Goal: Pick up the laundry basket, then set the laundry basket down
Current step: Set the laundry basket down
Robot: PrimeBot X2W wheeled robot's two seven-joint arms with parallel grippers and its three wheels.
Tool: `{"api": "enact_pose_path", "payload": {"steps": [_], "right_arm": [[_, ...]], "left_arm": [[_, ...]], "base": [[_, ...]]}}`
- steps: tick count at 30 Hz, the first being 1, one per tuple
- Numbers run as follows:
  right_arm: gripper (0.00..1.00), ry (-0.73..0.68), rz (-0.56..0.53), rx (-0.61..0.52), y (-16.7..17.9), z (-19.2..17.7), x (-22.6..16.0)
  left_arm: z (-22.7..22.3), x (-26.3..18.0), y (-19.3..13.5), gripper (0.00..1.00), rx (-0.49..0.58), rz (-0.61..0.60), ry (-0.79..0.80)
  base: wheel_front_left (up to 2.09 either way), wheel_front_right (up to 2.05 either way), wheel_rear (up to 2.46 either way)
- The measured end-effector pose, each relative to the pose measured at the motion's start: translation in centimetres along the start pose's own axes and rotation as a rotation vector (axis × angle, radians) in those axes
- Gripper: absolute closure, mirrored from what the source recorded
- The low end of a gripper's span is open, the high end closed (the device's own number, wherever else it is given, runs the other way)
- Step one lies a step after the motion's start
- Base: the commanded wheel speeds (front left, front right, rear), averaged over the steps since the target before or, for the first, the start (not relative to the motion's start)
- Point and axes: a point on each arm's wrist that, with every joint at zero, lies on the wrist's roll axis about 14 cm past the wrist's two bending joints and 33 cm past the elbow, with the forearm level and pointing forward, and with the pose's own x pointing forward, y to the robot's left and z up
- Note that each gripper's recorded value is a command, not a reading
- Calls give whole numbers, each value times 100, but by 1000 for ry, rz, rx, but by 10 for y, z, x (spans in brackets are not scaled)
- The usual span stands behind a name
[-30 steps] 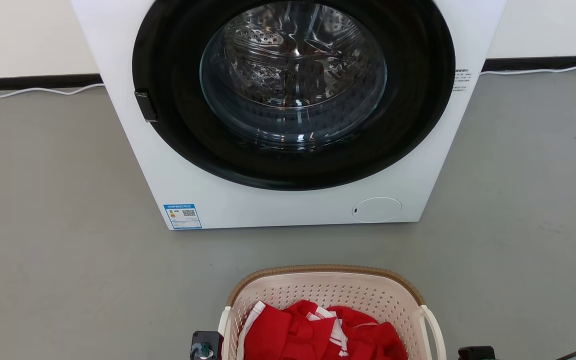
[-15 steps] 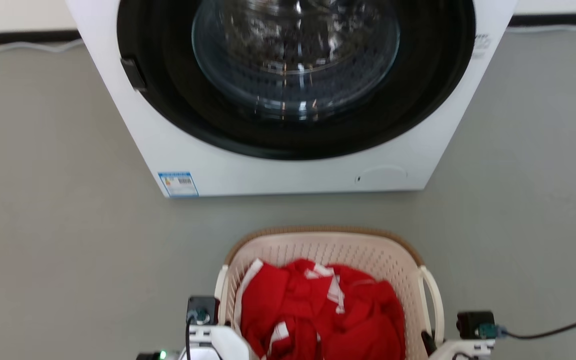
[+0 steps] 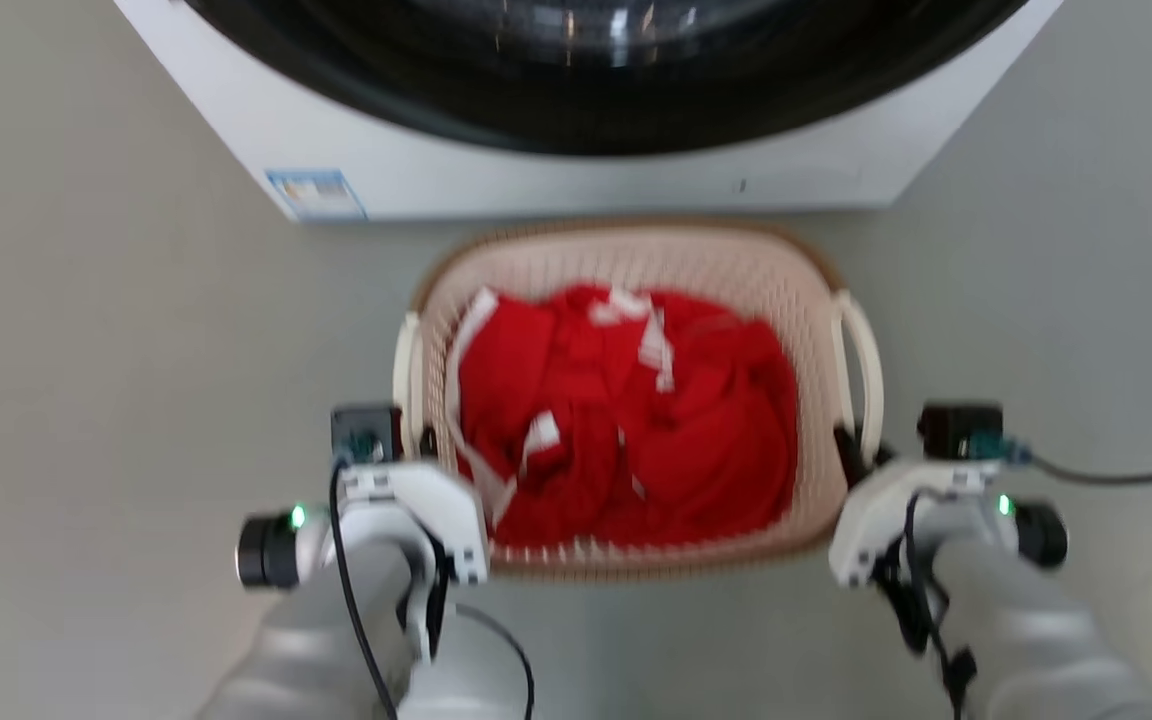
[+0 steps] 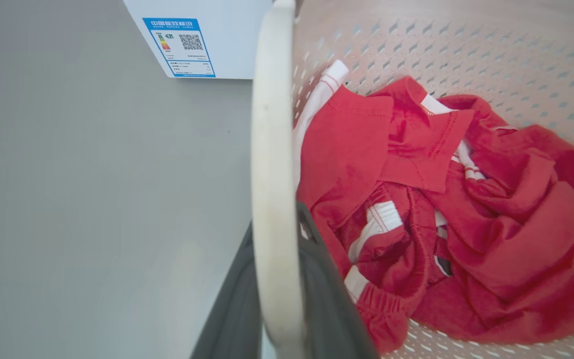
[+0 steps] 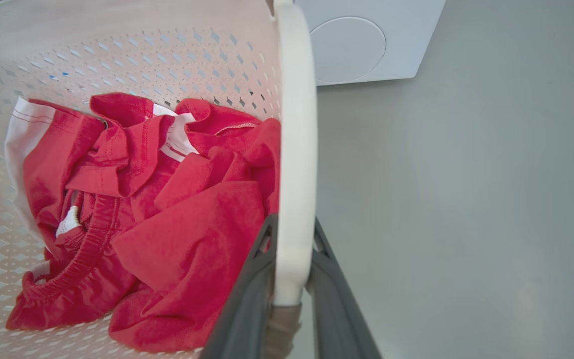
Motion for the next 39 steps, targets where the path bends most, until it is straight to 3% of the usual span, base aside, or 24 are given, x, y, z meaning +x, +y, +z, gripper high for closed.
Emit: {"api": "enact_pose_path", "payload": {"steps": [6,16,39], "right_arm": [[100,6,-12,-1,-17,3,39],[100,47,-37,-5,-44,-27,79],[100,3,-42,-32,-65,-37,114]], "left_arm": [[10,41,12,100,-18,12,-1],[-20,85,31,100,-43,36,58],[-15,124,55,100,-60,59,-23]], "base": [[0,0,0],[0,0,0],[0,0,0]]}}
